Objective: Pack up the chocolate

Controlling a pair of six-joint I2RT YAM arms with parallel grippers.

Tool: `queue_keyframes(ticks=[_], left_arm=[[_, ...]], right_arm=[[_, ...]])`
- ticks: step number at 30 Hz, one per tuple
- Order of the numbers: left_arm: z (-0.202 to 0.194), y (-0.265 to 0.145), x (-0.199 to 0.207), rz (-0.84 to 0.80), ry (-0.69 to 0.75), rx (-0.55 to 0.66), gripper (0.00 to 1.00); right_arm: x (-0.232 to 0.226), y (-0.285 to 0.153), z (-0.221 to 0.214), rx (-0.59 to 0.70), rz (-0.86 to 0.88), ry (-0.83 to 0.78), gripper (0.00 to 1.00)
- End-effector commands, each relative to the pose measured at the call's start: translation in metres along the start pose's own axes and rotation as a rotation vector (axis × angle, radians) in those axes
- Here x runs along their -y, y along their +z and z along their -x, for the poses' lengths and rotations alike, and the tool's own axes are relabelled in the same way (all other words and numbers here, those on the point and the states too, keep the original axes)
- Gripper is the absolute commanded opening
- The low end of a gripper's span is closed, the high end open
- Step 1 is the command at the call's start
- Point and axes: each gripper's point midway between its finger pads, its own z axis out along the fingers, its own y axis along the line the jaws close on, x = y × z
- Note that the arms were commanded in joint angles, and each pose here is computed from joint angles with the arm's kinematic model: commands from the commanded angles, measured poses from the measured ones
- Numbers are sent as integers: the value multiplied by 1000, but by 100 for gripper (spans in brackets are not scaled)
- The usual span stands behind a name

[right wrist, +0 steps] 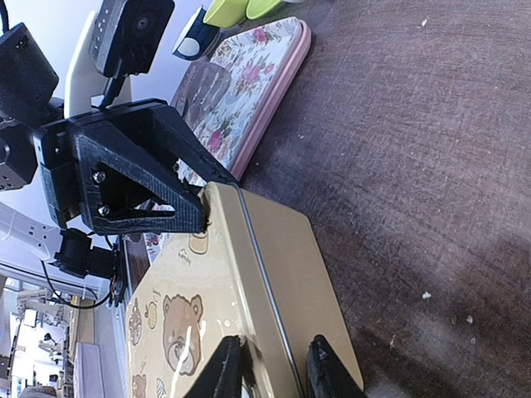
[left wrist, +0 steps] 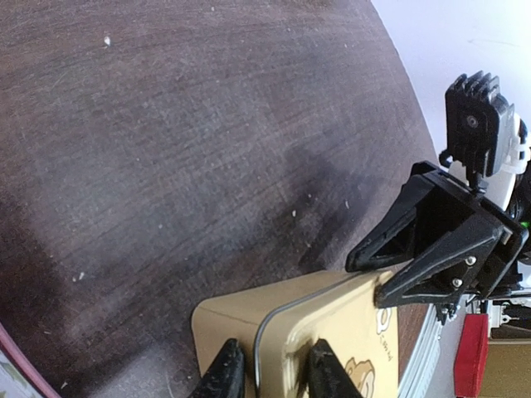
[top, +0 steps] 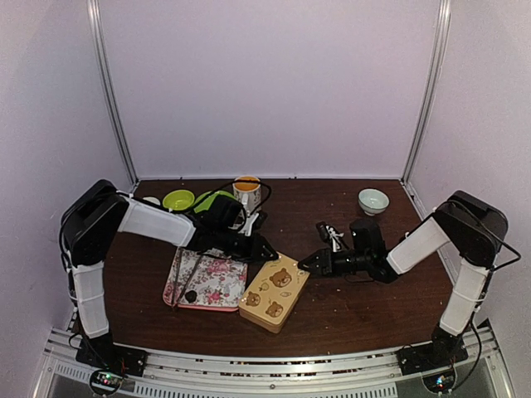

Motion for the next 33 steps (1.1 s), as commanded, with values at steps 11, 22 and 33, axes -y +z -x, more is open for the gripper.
queue_keyframes(ticks=[11,22,33], left_arm=[[-70,36,-22,19,-65,-189,19],[-96,45,-48,79,-127,-263,14],[-101,55,-43,44,-131,-303,12]], right_arm=[[0,-11,-69,-103,-92,92,26],[0,-3,-63,-120,-142,89,26],[-2,2,-56,-122,-150,82,26]])
